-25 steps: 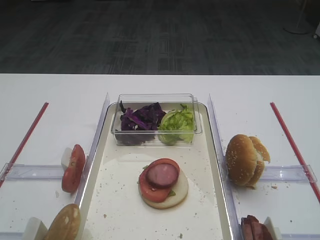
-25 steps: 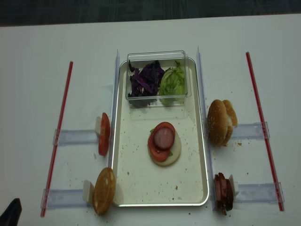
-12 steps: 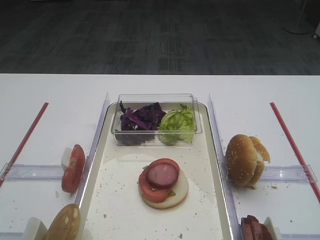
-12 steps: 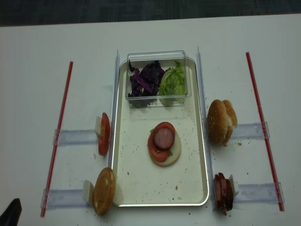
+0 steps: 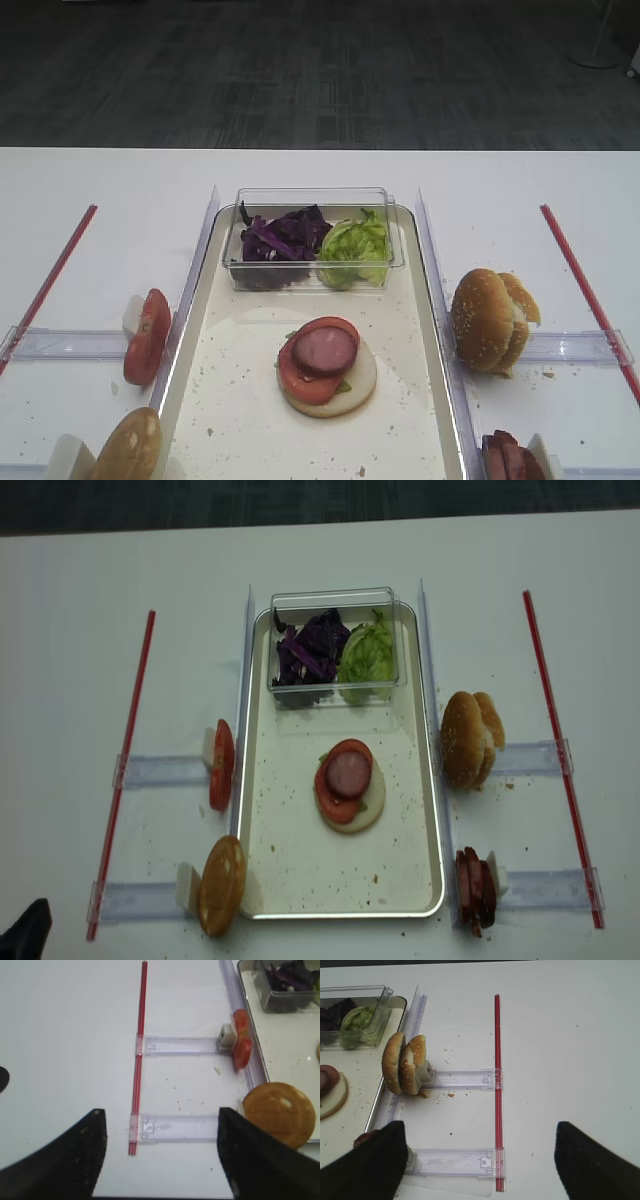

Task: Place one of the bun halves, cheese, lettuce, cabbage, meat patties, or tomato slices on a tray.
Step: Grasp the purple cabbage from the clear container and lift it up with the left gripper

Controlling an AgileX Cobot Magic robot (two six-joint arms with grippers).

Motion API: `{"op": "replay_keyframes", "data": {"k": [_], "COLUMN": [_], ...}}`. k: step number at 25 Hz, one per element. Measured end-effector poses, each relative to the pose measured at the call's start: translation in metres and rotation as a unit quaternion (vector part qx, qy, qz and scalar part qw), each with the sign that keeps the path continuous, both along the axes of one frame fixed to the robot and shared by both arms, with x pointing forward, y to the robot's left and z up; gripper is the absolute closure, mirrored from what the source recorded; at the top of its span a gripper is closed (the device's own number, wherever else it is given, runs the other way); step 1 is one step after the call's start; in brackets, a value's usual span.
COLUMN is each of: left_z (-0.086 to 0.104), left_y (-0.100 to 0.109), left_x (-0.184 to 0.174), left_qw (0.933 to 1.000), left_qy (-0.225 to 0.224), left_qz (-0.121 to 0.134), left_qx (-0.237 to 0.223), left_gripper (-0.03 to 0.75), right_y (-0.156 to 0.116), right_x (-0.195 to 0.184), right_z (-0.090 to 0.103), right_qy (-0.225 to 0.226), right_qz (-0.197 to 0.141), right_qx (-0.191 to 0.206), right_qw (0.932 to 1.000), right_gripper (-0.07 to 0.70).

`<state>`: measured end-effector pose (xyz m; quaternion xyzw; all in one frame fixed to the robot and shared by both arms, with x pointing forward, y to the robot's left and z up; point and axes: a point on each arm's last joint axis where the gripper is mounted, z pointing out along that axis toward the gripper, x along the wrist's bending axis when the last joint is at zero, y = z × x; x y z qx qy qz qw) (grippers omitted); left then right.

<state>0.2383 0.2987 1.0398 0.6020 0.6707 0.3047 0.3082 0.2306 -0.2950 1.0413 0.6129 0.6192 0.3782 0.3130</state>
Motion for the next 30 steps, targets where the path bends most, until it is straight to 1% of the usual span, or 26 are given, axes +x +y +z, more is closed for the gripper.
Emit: {"op": "replay_keyframes", "data": {"k": [2,4,5,7,8,10,14,17,20,22,25,27,30], "left_z": [-0.001,-0.003,-0.005,-0.01,-0.013,-0.02,-0.031,-0.038,-0.04,-0.041,-0.038,-0.036,-0.031], "left_y": [0.001,0.003,0.003,0.005,0.005,0.006,0.008,0.009,0.009,0.009,0.01,0.011,0.014], "left_x": [0.014,0.029,0.038,0.054,0.061,0.074,0.092,0.1,0.104,0.106,0.114,0.126,0.154], "left_qw": [0.9988,0.9947,0.991,0.981,0.9762,0.9636,0.9426,0.9317,0.928,0.9291,0.9339,0.9346,0.9345], "left_qy": [0.048,0.103,0.134,0.193,0.216,0.267,0.333,0.362,0.371,0.369,0.357,0.355,0.355], "left_qz": [0.0,0.0,0.0,0.0,0.0,-0.002,-0.004,-0.005,-0.006,-0.006,-0.006,-0.005,-0.005], "left_qx": [-0.004,-0.009,-0.012,-0.017,-0.019,-0.021,-0.026,-0.028,-0.028,-0.028,-0.027,-0.026,-0.026], "left_gripper": [0.278,0.278,0.278,0.278,0.278,0.278,0.278,0.278,0.278,0.278,0.278,0.278,0.278], "right_y": [0.0,0.0,0.0,0.0,0.0,0.0,0.0,0.0,0.0,0.0,0.0,0.0,0.0], "right_x": [0.0,0.0,0.0,0.0,0.0,0.0,0.0,0.0,0.0,0.0,0.0,0.0,0.0], "right_z": [0.0,0.0,0.0,0.0,0.0,0.0,0.0,0.0,0.0,0.0,0.0,0.0,0.0], "right_qy": [0.0,0.0,0.0,0.0,0.0,0.0,0.0,0.0,0.0,0.0,0.0,0.0,0.0], "right_qz": [0.0,0.0,0.0,0.0,0.0,0.0,0.0,0.001,0.001,0.001,0.001,0.001,0.001], "right_qx": [0.0,0.0,0.0,0.0,0.0,0.0,0.0,-0.001,-0.001,-0.001,-0.001,-0.001,-0.001], "right_qw": [1.0,1.0,1.0,1.0,1.0,1.0,1.0,1.0,1.0,1.0,1.0,1.0,1.0], "right_gripper": [0.015,0.015,0.015,0.015,0.015,0.015,0.015,0.015,0.015,0.015,0.015,0.015,0.015]}}
